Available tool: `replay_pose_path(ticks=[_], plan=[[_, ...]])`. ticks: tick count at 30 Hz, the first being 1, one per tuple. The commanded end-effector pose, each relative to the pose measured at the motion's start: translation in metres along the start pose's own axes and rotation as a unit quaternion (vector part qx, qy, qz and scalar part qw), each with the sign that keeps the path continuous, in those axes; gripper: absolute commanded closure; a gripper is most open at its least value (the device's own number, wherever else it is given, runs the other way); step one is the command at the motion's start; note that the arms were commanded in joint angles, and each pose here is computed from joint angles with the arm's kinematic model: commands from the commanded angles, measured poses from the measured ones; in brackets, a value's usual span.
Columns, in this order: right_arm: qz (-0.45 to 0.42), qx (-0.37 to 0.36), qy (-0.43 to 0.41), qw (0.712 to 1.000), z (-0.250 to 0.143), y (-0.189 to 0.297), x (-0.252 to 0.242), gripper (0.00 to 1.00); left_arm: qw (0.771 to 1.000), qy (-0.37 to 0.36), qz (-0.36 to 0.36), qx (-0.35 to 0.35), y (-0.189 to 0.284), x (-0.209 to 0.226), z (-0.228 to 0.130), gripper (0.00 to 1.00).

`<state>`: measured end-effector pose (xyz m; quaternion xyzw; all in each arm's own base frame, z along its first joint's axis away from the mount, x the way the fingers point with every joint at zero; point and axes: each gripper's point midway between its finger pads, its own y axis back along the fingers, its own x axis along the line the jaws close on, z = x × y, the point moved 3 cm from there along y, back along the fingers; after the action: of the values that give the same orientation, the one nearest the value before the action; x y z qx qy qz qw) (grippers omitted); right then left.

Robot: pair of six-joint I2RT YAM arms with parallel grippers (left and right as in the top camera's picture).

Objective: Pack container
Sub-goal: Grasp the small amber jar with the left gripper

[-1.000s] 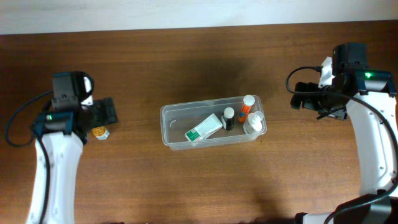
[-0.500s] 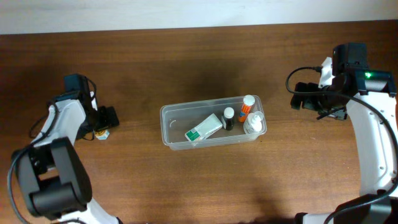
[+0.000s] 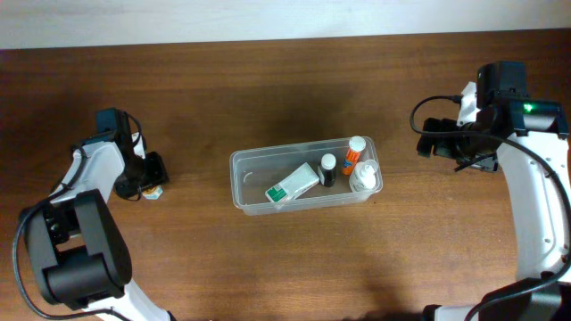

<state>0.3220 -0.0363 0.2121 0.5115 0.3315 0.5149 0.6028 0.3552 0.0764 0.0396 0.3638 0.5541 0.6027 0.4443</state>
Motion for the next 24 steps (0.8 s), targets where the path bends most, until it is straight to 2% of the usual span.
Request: replay_pose_path(ticks=[1,13,24], plan=[[0.003,0.005,0.003,1.000,-0.002,-0.003,0.001,0.04,1.000,0.003,-0.019,0.024,-0.006,-0.004,-0.008,0.46],[0.002,0.006,0.003,1.000,-0.002,-0.003,0.001,0.04,0.999,0.004,-0.018,0.036,-0.006,-0.003,-0.013,0.63],[0.002,0.007,0.003,1.000,-0.002,-0.002,0.001,0.04,1.000,0.001,-0.021,0.007,0.018,-0.005,-0.009,0.70]])
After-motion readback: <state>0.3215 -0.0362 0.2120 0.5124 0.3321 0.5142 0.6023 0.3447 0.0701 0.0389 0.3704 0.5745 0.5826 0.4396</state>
